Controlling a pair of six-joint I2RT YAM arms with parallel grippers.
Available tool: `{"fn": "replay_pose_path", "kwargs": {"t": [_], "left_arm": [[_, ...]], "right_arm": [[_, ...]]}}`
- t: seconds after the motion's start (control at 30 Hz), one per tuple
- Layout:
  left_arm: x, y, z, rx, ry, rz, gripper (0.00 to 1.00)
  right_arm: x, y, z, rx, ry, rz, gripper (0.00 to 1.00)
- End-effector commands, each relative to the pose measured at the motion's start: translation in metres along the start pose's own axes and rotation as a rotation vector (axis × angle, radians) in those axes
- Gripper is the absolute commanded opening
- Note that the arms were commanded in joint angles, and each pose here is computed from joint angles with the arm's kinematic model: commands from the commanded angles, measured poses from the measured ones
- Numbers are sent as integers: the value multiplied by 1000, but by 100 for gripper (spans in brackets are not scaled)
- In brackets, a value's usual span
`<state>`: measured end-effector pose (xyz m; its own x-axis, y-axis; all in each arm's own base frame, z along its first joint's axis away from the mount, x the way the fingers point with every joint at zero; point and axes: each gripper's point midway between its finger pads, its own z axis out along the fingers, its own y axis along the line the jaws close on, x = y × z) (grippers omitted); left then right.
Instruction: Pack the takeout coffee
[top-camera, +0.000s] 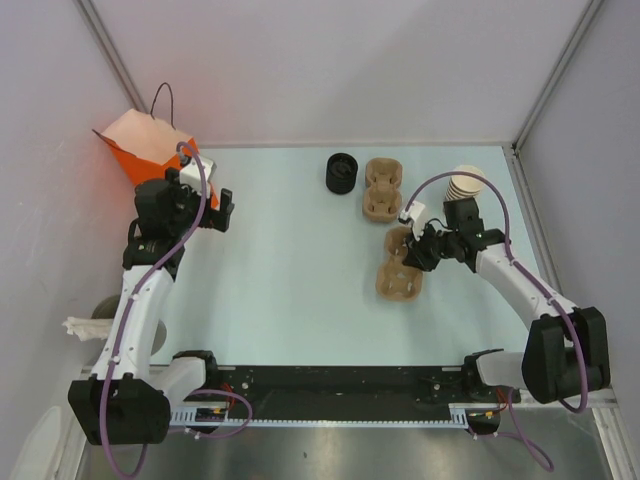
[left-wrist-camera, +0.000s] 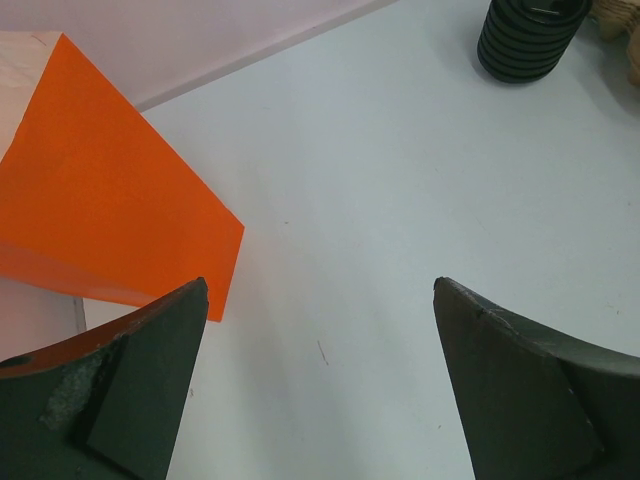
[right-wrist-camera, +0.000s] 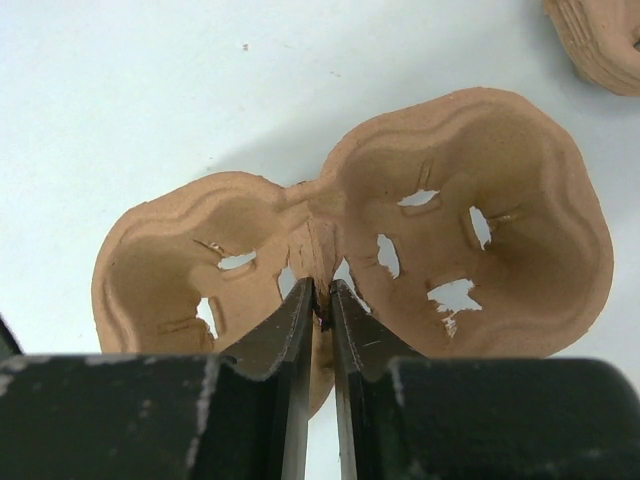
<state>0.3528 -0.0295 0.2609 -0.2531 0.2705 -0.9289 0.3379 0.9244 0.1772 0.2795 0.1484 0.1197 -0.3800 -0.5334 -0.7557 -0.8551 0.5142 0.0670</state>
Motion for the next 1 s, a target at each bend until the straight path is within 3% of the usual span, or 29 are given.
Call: {"fn": "replay_pose_path", "kwargs": {"t": [0.0,0.37,0.6,0.63,0.73,0.97], "left_arm": [[-13,-4,-6,15,-61,1,99],[-11,-6,-4,27,-61,-4,99],[-10,-7,-3,34,-57,-6,99],[-10,-7,-3,37,-58,-6,99],[-11,-7,-2,39,-58,-7,99],[-10,-9,-2,44,-55,-10,100]], "right_arm": [[-7,-20,12,71,-53,20,16],[39,-22,31,64,62,10,25],[31,-25,21,104,54,-63,52],[30,-25,18,113,57,-86,61],[33,-24,17,117,87,-132,74],[30,-31,15,117,167,-233,85]]}}
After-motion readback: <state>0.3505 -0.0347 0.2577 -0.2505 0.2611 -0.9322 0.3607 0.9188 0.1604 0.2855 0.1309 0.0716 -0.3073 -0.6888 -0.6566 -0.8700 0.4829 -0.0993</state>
